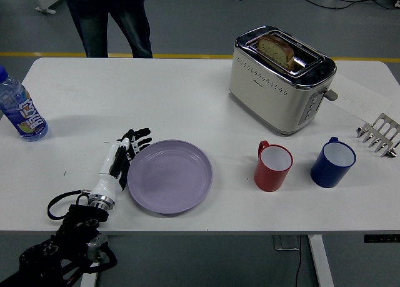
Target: Push plate across desktop
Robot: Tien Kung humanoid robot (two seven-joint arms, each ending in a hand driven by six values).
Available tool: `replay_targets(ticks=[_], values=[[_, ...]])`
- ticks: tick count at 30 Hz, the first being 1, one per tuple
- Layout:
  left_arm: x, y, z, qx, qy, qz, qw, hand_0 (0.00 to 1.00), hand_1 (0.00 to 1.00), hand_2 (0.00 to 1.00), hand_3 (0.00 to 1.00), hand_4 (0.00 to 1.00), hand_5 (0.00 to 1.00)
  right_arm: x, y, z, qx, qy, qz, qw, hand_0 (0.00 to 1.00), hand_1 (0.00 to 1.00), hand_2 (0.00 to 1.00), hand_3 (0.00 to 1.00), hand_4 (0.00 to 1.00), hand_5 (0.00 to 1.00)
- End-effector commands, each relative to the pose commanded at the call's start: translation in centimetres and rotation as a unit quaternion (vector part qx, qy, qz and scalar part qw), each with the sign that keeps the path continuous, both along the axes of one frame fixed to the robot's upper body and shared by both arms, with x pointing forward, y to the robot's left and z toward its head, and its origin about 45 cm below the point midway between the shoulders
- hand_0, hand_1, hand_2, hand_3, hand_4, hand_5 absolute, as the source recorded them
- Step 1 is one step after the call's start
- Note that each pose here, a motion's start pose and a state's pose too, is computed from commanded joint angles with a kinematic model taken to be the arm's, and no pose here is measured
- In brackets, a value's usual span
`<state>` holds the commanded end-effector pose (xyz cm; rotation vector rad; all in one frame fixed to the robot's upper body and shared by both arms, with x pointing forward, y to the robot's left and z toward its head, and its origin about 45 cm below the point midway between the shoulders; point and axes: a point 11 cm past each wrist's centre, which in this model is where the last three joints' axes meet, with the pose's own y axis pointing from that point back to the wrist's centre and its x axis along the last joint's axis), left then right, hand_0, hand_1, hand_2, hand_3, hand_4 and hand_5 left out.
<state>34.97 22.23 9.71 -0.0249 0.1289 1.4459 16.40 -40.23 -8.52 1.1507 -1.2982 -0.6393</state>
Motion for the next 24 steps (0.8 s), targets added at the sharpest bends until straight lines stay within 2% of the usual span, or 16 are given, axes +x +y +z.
replay_targets(ticks=[16,24], values=[[-0.41,-0.90,-0.23,0.003,0.004,-0.019,1.000,0.732,0.759,0.786,0.685,0.476,0.998,-0.53,-0.06,-0.16,0.000,0.007,0.002,1.000,0.602,0.617,0.709,0.649,0.210,0.487],[-0.35,-1.08,-0.07,0.004,0.001,-0.023,1.000,0.731,0.758,0.785,0.684,0.476,0.998,-0.44,-0.04,-0.14,0.000,0.005,0.002,1.000,0.603,0.616,0.709,0.649,0.210,0.486]])
